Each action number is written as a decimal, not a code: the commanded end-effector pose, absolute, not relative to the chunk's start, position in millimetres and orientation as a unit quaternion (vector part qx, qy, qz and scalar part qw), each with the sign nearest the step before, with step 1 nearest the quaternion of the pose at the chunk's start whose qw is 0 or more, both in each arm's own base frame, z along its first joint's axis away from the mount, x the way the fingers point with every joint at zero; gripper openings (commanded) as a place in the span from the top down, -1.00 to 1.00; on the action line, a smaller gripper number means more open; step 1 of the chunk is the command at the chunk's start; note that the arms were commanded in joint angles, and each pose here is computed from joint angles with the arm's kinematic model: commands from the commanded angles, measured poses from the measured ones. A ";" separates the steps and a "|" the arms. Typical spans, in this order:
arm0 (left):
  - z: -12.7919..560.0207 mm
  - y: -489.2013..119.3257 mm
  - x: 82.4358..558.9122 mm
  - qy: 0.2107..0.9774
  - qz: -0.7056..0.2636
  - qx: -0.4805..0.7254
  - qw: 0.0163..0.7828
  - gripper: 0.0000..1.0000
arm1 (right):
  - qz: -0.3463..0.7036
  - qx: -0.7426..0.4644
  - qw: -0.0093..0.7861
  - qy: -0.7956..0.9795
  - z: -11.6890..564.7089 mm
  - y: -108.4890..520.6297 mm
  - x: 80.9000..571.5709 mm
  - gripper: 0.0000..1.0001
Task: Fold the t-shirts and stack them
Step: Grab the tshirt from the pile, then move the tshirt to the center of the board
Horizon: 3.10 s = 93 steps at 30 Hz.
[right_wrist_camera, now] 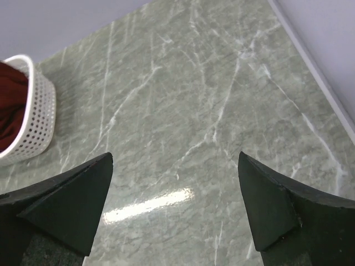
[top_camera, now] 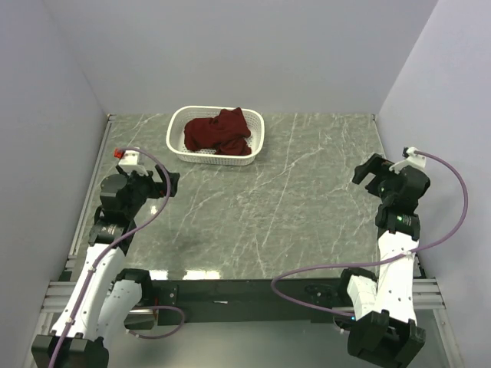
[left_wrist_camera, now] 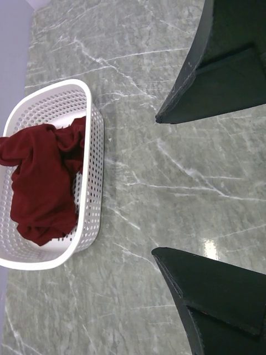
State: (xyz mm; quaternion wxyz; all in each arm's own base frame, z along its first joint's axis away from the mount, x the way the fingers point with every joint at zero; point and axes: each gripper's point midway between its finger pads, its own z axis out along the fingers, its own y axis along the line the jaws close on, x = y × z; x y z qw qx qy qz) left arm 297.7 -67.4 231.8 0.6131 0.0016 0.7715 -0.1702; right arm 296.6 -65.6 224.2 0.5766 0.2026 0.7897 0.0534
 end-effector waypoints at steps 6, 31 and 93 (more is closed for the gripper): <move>252.3 -104.2 301.9 0.749 -0.223 0.076 0.619 -0.99 | 0.252 -0.249 0.585 0.729 239.6 63.9 257.5 -1.00; 185.4 -191.2 489.8 0.733 -0.235 0.422 0.479 -0.65 | 0.283 -0.356 0.549 0.702 219.1 93.9 221.0 -1.00; 730.8 -220.4 252.4 0.287 -0.465 0.249 0.799 0.99 | 0.308 -0.343 0.528 0.714 211.6 94.6 219.6 -1.00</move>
